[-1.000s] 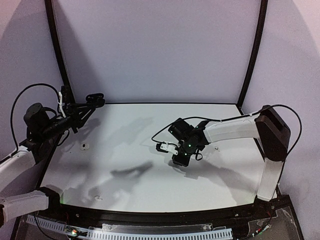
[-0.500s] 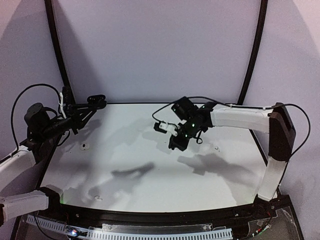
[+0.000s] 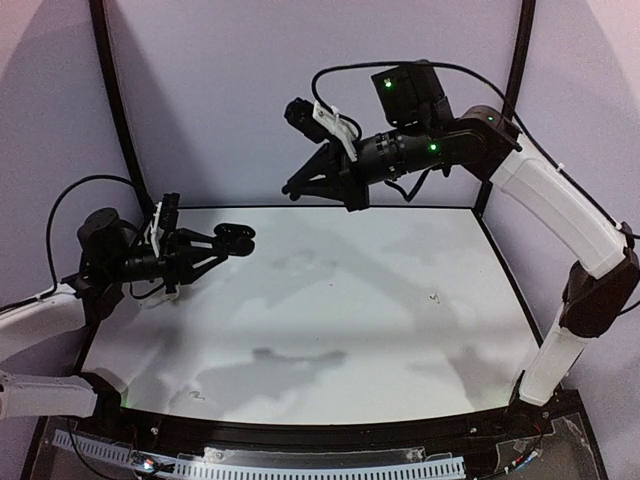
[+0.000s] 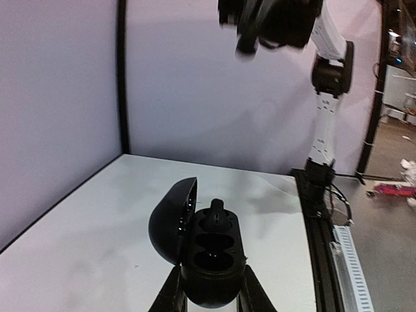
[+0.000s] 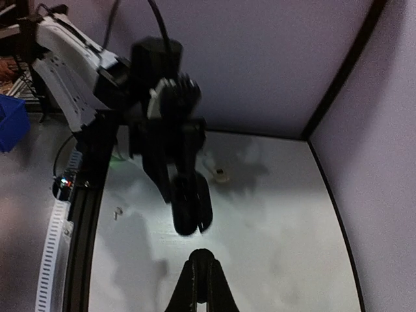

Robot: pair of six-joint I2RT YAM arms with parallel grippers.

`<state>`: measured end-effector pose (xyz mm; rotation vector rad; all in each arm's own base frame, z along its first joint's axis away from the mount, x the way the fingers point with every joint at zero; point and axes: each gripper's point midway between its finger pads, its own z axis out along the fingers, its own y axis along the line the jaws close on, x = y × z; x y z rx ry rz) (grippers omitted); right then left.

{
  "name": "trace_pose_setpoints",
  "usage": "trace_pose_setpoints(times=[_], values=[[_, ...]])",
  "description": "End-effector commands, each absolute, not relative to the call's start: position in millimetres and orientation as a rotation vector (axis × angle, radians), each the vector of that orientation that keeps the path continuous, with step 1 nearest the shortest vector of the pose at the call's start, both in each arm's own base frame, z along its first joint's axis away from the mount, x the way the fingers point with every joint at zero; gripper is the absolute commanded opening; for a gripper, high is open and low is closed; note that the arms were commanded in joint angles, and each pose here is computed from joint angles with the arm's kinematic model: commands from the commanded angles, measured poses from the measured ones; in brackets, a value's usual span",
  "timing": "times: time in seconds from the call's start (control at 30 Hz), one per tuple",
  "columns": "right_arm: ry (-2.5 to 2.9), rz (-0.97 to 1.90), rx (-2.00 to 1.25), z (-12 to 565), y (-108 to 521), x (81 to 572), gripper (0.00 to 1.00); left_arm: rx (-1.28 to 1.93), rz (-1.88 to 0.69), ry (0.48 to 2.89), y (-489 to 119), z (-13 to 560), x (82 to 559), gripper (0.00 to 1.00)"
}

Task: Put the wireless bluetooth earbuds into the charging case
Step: Insert the left earbud into the left side groove of the charging case.

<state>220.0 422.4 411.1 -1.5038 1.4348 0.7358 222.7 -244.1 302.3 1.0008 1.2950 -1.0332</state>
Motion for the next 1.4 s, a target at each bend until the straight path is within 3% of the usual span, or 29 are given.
trace_pose_setpoints(times=[0.0,0.23,0.93,1.37], values=[[1.345,0.854,-1.563,432.7,445.5,177.3,0.00,1.150,-1.051,1.149,-264.4,313.4,203.2,0.01],[1.257,0.881,-1.628,433.3,474.8,135.9,0.00,1.225,-1.099,1.099,-286.4,318.4,190.7,0.01],[1.397,0.582,-1.759,358.6,483.2,147.6,0.00,1.314,-1.039,1.007,-295.4,325.1,171.4,0.01],[1.376,0.542,-1.729,355.9,487.0,158.7,0.00,1.294,-1.072,0.998,-294.9,332.5,168.9,0.01]])
